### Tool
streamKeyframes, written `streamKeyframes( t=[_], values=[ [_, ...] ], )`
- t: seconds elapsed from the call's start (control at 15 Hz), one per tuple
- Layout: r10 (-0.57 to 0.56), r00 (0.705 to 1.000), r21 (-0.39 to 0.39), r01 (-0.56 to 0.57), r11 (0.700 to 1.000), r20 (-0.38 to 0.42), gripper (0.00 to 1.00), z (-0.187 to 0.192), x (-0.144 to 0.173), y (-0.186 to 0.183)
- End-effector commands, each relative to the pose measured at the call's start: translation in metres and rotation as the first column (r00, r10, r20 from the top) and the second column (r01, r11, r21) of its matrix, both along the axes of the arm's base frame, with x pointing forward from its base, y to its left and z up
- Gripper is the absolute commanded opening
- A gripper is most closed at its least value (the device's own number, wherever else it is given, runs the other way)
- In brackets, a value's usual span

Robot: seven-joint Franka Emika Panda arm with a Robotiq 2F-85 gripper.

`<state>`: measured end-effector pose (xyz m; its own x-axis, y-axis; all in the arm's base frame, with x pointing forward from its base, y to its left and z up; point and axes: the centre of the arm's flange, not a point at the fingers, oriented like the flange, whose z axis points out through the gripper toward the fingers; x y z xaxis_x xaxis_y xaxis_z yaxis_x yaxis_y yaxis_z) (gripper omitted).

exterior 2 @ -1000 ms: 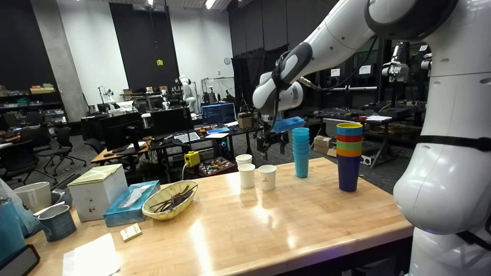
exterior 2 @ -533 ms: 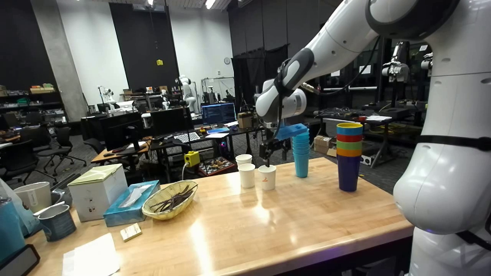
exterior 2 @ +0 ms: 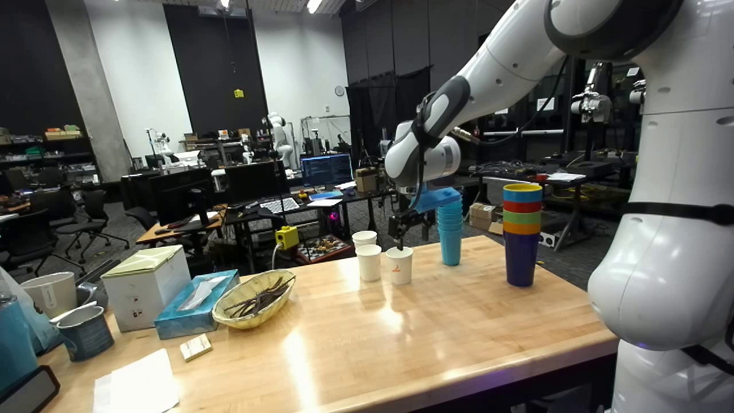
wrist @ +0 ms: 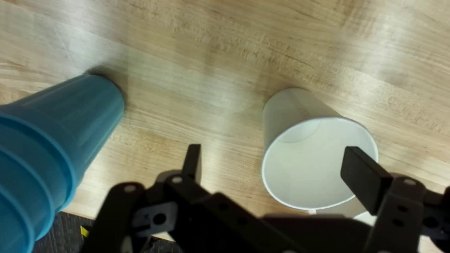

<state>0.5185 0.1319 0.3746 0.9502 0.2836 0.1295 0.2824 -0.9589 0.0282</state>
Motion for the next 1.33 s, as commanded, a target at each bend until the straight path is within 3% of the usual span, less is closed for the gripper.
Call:
streamKeyframes(
  t=[0.0,0.33,0.4,0.47,0.93,1.13,1.27],
  values=[
    [-0.002,1.0,0.016,0.002,1.0,0.01,1.0,-0.009,0.005,-0.007],
    [-0.008,1.0,0.019,0.007,1.0,0.022,1.0,-0.028,0.011,-0.006],
    [-0.008,1.0,0.021,0.007,1.0,0.023,0.94,-0.028,0.012,-0.006],
    [-0.006,1.0,0.022,0.006,1.0,0.024,0.74,-0.029,0.013,-0.005],
    [0.02,0.998,0.026,-0.021,0.999,0.053,0.22,-0.015,0.006,0.001],
    [0.03,0.998,0.027,-0.032,0.999,0.062,0.02,-0.012,0.004,0.005],
    [0.037,0.997,0.026,-0.039,0.999,0.067,0.0,-0.01,0.002,0.005]
  ],
)
